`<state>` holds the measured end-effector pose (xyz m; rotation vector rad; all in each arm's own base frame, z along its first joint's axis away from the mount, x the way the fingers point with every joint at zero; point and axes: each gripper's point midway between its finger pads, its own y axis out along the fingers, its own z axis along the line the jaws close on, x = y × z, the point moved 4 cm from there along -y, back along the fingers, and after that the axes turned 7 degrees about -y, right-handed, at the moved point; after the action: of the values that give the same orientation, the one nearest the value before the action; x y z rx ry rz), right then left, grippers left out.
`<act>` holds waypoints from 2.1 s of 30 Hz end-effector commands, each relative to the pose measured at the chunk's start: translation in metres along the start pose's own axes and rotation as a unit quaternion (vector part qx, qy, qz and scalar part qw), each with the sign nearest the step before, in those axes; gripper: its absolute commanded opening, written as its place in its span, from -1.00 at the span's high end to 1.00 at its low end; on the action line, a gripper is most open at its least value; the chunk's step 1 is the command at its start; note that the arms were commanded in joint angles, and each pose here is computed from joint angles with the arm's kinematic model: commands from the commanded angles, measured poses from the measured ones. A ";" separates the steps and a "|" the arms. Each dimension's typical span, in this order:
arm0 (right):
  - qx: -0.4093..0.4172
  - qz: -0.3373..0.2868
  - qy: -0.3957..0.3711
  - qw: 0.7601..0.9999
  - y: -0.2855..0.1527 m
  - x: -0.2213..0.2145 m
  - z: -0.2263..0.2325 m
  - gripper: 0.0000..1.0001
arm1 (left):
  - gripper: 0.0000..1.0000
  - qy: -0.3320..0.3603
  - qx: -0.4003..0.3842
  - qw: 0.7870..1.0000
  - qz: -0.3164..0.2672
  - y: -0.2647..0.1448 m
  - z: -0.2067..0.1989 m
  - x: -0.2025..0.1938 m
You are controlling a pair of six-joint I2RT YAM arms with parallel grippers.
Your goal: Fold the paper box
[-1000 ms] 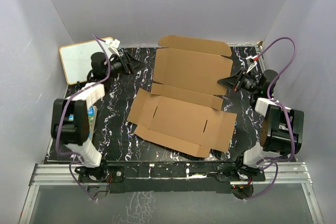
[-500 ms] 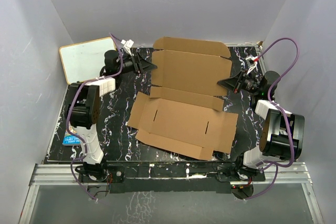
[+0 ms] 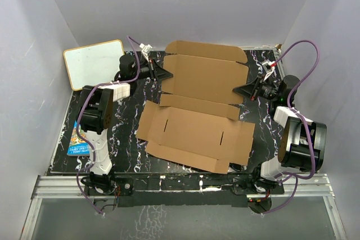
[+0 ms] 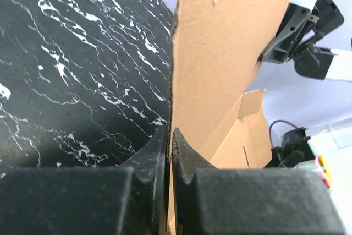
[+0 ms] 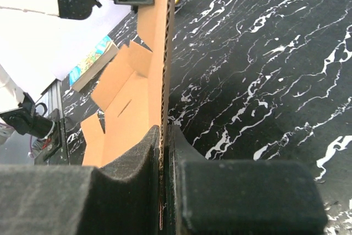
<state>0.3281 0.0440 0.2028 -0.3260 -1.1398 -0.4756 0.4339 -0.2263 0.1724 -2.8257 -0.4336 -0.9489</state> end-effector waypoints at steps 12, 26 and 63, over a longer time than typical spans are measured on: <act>0.013 0.022 -0.129 0.991 0.002 0.058 -0.005 0.01 | 1.00 0.236 -0.094 0.967 0.010 0.001 -0.052 0.040; 0.015 0.039 -0.130 0.991 0.018 0.108 -0.027 -0.45 | 1.00 0.257 -0.130 0.958 0.019 0.003 -0.063 0.044; -0.023 0.120 -0.206 0.971 0.035 0.135 -0.002 0.30 | 1.00 0.252 -0.112 0.961 0.021 0.008 -0.052 0.055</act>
<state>0.3965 0.0456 0.2857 -0.5999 -1.3215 -0.2051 0.4464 -0.2332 0.2213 -2.6748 -0.2102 -1.5951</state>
